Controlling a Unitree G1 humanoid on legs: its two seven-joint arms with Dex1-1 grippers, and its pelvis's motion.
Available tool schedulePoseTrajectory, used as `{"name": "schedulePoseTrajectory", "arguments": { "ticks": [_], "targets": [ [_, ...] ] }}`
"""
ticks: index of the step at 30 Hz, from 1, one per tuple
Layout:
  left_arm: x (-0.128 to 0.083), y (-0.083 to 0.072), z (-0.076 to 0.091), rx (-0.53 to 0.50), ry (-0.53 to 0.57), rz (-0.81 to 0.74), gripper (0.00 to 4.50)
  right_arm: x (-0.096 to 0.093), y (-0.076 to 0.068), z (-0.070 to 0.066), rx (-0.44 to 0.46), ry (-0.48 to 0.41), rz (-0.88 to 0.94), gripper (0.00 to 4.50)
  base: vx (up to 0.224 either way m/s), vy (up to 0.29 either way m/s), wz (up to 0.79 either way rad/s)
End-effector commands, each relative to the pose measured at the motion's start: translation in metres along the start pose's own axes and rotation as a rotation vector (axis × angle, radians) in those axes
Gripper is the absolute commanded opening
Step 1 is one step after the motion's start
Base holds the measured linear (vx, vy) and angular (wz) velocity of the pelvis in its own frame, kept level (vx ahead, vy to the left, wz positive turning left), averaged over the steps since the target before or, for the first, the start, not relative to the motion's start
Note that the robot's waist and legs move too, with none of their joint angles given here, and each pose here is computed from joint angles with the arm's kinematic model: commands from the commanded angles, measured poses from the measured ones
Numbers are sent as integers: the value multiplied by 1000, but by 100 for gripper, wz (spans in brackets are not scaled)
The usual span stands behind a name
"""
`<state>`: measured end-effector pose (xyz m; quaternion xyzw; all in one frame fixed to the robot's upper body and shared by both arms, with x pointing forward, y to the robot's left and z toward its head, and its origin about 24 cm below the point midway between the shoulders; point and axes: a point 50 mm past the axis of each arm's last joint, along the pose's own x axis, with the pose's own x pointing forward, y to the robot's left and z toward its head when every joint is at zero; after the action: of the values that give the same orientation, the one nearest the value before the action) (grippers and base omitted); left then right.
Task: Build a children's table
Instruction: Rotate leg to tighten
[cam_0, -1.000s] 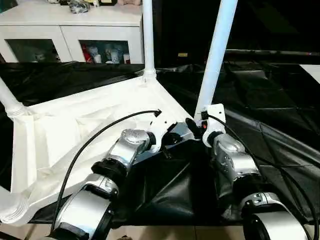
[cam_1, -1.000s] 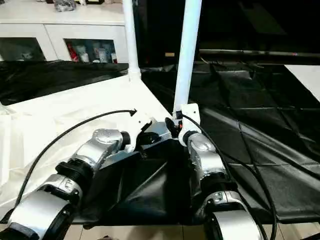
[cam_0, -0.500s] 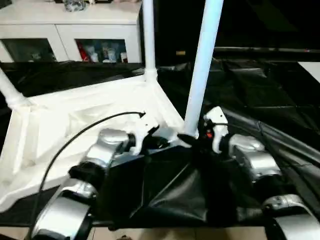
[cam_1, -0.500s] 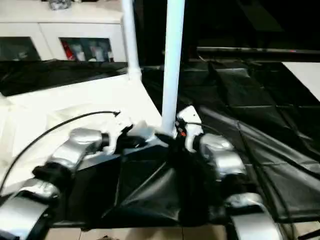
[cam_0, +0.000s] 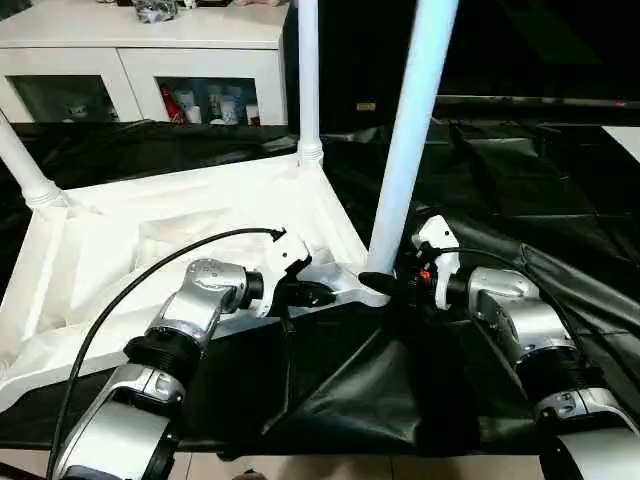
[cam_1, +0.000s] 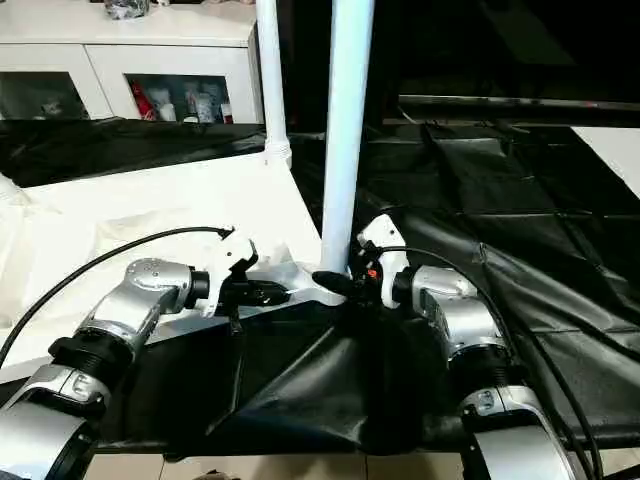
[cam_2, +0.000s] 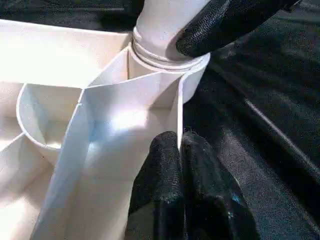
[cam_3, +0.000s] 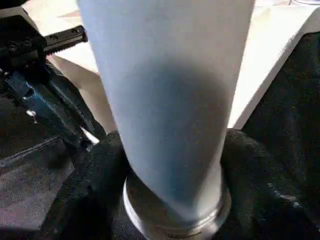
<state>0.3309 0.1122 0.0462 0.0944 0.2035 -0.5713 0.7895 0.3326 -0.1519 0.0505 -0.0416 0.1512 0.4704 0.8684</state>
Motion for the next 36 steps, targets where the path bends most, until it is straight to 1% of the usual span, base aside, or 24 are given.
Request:
{"name": "schedulePoseTrajectory", "arguments": {
  "ticks": [1, 5, 8, 9, 10, 11, 12, 14, 15, 16, 19, 21, 23, 24, 25, 26, 28, 30, 31, 32, 33, 34, 35, 36],
  "targets": [
    [3, 0, 12, -4, -101, 13, 0, 4, 6, -8, -1, 25, 15, 260, 0, 0, 0],
    [8, 5, 12, -23, -77, 105, 0, 10, 9, -17, 24, 41, -67, 231, 0, 0, 0],
    [18, 10, 14, -47, -55, 209, 0, 21, 11, -24, 95, 27, -220, 218, 0, 0, 0],
    [25, 13, 15, -82, -41, 287, 0, 28, 12, -28, 153, 24, -330, 216, 0, 0, 0],
    [28, 14, 16, -95, -36, 319, 0, 30, 12, -29, 176, 23, -367, 216, 0, 0, 0],
    [28, 14, 16, -96, -36, 321, 0, 31, 12, -29, 177, 23, -369, 213, 0, 0, 0],
    [38, 16, 22, -120, -25, 400, 0, 42, 17, -28, 249, 13, -461, 212, 0, 0, 0],
    [43, 15, 24, -124, -23, 420, 0, 47, 19, -27, 276, 11, -499, 210, 0, 0, 0],
    [49, 14, 29, -123, -27, 439, 0, 55, 22, -23, 308, -6, -518, 210, 0, 0, 0],
    [49, 14, 29, -123, -27, 439, 0, 55, 22, -23, 308, -6, -518, 210, 0, 0, 0],
    [54, 10, 33, -75, -27, 395, 0, 61, 25, -13, 235, -19, -507, 210, 0, 0, 0],
    [55, 8, 34, -31, -28, 361, 0, 60, 24, -9, 239, -53, -507, 210, 0, 0, 0],
    [55, 8, 33, -30, -30, 353, 0, 59, 23, -7, 227, -59, -508, 210, 0, 0, 0],
    [53, 8, 33, -25, -42, 331, 0, 54, 20, -7, 229, -88, -523, 262, 0, 0, 0],
    [53, 8, 33, -23, -47, 324, 0, 52, 19, -7, 233, -98, -531, 276, 0, 0, 0],
    [52, 8, 33, -16, -54, 314, 0, 50, 17, -7, 236, -104, -535, 276, 0, 0, 0],
    [50, 9, 35, 4, -72, 308, 0, 45, 15, -8, 212, -105, -548, 310, 0, 0, 0],
    [48, 9, 38, 35, -103, 290, 0, 35, 9, -7, 174, -120, -591, 310, 0, 0, 0],
    [48, 9, 38, 35, -103, 290, 0, 35, 9, -7, 174, -120, -591, 310, 0, 0, 0],
    [47, 9, 42, 65, -140, 294, 0, 26, 6, -6, 173, -145, -608, 310, 0, 0, 0],
    [46, 9, 44, 61, -157, 293, 0, 23, 5, -6, 169, -157, -607, 310, 0, 0, 0],
    [42, 9, 45, 59, -170, 264, 44, 11, 6, -7, 168, -185, -573, 321, 0, 0, 0],
    [42, 9, 45, 60, -170, 261, 44, 10, 6, -7, 167, -186, -568, 321, 0, 0, 0],
    [38, 8, 44, 60, -169, 224, 56, 0, 10, -9, 144, -195, -513, 321, 0, 0, 0]
  ]
}}
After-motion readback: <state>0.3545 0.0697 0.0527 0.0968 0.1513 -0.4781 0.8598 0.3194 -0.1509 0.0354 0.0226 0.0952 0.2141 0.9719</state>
